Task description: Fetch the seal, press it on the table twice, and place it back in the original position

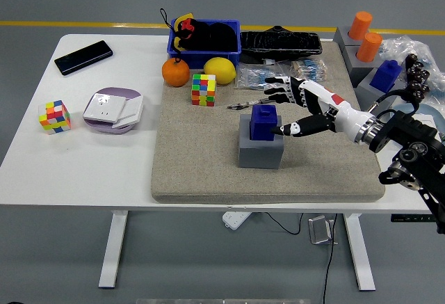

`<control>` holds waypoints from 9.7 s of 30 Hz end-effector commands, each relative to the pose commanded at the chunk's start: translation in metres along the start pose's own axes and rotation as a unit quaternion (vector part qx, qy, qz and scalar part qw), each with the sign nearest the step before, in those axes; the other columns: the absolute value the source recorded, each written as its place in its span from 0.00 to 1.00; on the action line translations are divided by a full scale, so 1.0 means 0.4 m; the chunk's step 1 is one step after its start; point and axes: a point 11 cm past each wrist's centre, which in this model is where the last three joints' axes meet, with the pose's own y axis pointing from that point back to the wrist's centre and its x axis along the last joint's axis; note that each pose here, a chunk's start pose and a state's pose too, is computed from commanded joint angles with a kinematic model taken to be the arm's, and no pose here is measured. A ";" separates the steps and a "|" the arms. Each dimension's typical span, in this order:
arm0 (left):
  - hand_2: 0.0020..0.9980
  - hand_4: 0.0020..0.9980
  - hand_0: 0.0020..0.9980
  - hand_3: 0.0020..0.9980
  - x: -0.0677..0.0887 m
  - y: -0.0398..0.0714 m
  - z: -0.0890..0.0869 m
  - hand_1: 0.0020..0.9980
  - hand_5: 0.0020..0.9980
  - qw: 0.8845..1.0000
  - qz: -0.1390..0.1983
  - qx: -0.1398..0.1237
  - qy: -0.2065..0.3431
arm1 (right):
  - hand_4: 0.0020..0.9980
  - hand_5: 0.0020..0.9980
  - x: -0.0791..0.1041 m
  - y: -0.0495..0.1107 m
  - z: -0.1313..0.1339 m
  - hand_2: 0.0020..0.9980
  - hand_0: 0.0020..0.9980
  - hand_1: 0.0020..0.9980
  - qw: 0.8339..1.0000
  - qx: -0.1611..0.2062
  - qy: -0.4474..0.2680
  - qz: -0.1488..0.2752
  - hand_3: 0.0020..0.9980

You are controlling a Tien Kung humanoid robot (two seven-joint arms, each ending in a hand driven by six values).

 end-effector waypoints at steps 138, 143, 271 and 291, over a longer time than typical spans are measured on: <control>0.68 0.71 0.72 0.76 -0.035 -0.007 -0.009 0.70 0.24 1.000 -0.014 0.000 0.005 | 0.76 0.00 0.111 0.174 0.265 0.48 0.60 0.47 0.983 -0.128 -0.025 0.130 0.53; 0.68 0.71 0.72 0.76 -0.036 -0.007 -0.007 0.70 0.24 1.000 -0.015 -0.001 0.007 | 0.76 0.00 0.110 0.173 0.261 0.48 0.60 0.47 0.983 -0.125 -0.025 0.130 0.53; 0.68 0.72 0.72 0.76 -0.025 -0.003 0.010 0.70 0.24 1.000 -0.012 -0.004 -0.001 | 1.00 0.06 -0.032 -0.062 0.024 0.86 0.86 0.86 0.999 -0.014 0.041 -0.022 0.88; 0.68 0.72 0.72 0.76 -0.024 -0.003 0.008 0.70 0.24 1.000 -0.013 -0.004 0.004 | 1.00 0.40 0.069 0.001 -0.011 0.97 0.99 0.97 0.997 -0.018 0.079 -0.004 1.00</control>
